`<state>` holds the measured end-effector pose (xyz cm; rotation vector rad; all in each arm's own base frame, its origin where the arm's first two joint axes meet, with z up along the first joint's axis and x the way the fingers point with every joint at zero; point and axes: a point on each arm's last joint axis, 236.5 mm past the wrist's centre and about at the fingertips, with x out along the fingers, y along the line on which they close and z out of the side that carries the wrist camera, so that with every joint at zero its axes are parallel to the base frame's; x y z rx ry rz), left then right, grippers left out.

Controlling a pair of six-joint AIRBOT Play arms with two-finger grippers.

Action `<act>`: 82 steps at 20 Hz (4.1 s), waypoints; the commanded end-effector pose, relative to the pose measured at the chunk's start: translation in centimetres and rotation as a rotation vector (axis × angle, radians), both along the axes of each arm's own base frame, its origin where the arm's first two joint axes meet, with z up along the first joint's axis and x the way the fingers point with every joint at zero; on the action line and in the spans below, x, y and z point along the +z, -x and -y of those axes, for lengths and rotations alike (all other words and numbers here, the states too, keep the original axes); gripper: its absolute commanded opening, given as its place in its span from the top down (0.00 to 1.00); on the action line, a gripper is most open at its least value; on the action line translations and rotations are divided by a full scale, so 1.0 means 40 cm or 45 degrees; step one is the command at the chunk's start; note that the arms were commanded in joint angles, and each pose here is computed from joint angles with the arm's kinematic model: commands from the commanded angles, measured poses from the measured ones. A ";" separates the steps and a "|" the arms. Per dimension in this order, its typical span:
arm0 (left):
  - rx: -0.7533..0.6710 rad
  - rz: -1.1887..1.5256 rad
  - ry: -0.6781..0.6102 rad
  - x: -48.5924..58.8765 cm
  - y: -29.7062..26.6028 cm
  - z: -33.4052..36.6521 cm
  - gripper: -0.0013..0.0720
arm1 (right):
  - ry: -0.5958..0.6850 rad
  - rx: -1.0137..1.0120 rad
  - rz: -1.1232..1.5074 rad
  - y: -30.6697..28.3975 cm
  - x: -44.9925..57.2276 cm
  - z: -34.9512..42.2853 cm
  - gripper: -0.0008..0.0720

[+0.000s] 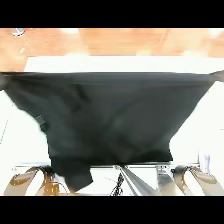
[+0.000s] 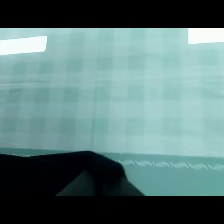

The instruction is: Fold the shirts.

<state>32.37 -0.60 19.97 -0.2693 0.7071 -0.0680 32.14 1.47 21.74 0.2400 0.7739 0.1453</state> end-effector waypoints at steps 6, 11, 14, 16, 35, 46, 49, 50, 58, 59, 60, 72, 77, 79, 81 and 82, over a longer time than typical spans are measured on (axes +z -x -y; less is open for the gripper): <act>0.021 -0.263 0.273 -0.359 -0.381 0.024 0.94 | -0.256 -0.027 -0.196 -0.451 -0.387 0.046 0.96; -0.001 -0.385 0.355 -0.452 -0.472 0.106 0.94 | -0.433 -0.037 -0.293 -0.568 -0.455 0.026 0.96; -0.032 -0.520 0.354 -0.485 -0.420 0.112 0.94 | -0.444 0.027 -0.430 -0.523 -0.512 0.005 0.96; -0.029 -0.602 0.367 -0.480 -0.373 0.076 0.94 | -0.434 0.037 -0.469 -0.499 -0.515 0.024 0.96; -0.236 -1.346 0.198 -0.596 0.091 -0.018 0.02 | -0.284 0.055 -0.942 -0.132 -0.605 0.121 0.14; 0.053 -1.222 0.574 -0.719 0.410 0.069 0.02 | -0.653 -0.064 -0.691 0.130 -0.612 -0.105 0.14; 0.026 -1.132 0.680 -0.700 0.363 0.119 0.02 | -0.673 -0.053 -0.690 0.141 -0.604 -0.117 0.14; 0.017 -1.131 0.667 -0.705 0.363 0.123 0.02 | -0.688 -0.053 -0.686 0.138 -0.600 -0.121 0.14; -0.079 -1.221 0.706 -0.749 0.406 0.188 0.02 | -0.743 -0.085 -0.648 0.116 -0.582 -0.122 0.14; -0.097 -1.215 0.723 -0.747 0.399 0.207 0.02 | -0.754 -0.125 -0.618 0.099 -0.572 -0.101 0.14; -0.114 -1.207 0.723 -0.748 0.393 0.222 0.02 | -0.757 -0.169 -0.582 0.082 -0.558 -0.071 0.14; -0.202 -1.160 0.609 -0.768 0.379 0.246 0.94 | -0.512 -0.335 -1.159 0.376 -0.752 0.035 0.14; -0.199 -1.162 0.611 -0.768 0.379 0.247 0.94 | -0.479 -0.255 -1.216 0.375 -0.782 0.004 0.14; -0.199 -1.162 0.611 -0.768 0.379 0.247 0.94 | -0.501 -0.246 -1.177 0.348 -0.786 -0.010 0.14; -0.199 -1.162 0.611 -0.768 0.379 0.247 0.94 | -0.551 -0.247 -1.130 0.316 -0.786 -0.026 0.14; -0.198 -1.161 0.611 -0.768 0.379 0.247 0.94 | -0.591 -0.240 -1.094 0.295 -0.782 -0.037 0.14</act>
